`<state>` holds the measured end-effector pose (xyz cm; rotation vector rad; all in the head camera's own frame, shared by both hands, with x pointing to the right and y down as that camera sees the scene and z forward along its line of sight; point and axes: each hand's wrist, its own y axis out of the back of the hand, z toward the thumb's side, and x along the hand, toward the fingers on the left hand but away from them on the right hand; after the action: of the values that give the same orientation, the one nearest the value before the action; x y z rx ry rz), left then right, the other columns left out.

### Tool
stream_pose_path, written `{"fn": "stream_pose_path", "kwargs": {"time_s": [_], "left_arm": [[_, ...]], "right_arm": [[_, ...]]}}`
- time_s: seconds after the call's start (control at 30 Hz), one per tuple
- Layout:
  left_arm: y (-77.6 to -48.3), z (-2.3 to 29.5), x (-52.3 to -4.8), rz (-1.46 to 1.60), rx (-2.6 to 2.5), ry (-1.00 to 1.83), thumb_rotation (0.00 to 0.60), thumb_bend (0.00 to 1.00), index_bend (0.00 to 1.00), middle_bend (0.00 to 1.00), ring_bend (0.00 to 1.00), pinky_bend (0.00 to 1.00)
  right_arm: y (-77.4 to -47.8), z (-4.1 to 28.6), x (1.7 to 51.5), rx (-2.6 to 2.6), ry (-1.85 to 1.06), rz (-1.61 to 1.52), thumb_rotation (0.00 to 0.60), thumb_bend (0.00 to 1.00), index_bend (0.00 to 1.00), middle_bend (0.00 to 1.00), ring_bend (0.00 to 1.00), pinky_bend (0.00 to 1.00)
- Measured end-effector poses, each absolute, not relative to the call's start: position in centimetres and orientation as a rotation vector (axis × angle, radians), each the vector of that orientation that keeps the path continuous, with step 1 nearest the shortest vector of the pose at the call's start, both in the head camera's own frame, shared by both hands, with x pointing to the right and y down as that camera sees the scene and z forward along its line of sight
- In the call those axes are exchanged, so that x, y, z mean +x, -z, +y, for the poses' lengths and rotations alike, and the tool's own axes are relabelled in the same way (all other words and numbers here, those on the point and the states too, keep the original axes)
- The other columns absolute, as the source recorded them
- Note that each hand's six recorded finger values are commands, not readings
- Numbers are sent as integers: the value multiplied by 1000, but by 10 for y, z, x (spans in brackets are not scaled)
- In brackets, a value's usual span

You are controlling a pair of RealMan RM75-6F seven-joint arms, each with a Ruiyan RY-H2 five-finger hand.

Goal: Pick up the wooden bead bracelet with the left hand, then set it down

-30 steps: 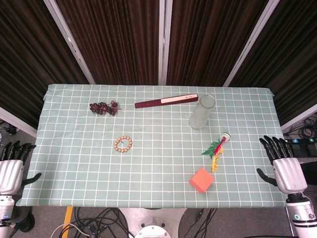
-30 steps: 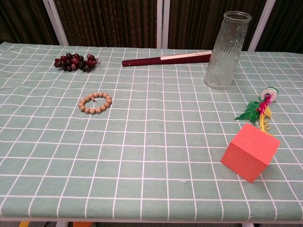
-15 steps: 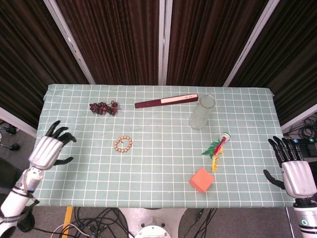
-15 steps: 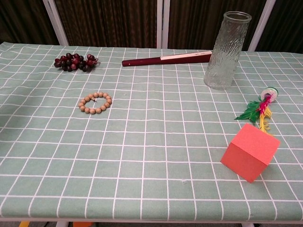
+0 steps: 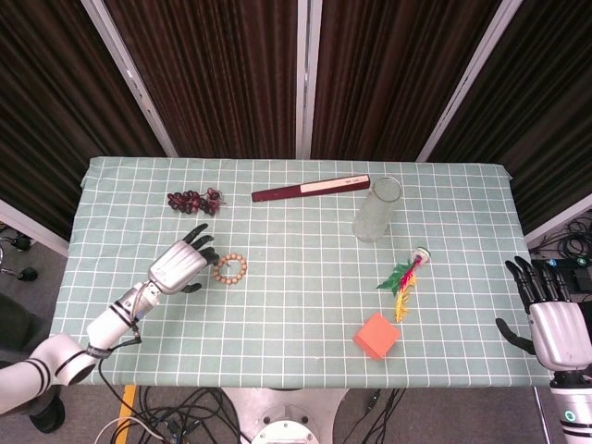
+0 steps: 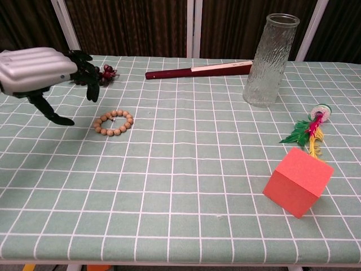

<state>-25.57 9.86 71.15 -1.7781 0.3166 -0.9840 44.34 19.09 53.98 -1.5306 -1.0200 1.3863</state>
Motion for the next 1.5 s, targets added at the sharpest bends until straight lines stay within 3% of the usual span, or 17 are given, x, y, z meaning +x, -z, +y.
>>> {"fn": "stream_pose_path", "kwargs": {"time_s": [0.53, 1.17, 1.5], "left_arm": [[-753, 116, -231, 256, -1758, 1072, 600, 229, 455, 469, 183, 59], [-772, 113, -231, 282, -1722, 1108, 600, 261, 504, 508, 203, 62], [-772, 111, -234, 382, -1784, 1087, 600, 318, 619, 620, 337, 121]], "right_arm": [[-540, 192, 448, -1520, -1401, -1037, 600, 151, 0, 48, 0, 0], [-543, 193, 453, -1523, -1413, -1057, 600, 151, 0, 57, 0, 0], [-541, 192, 451, -1529, -1399, -1059, 600, 150, 0, 63, 0, 0]]}}
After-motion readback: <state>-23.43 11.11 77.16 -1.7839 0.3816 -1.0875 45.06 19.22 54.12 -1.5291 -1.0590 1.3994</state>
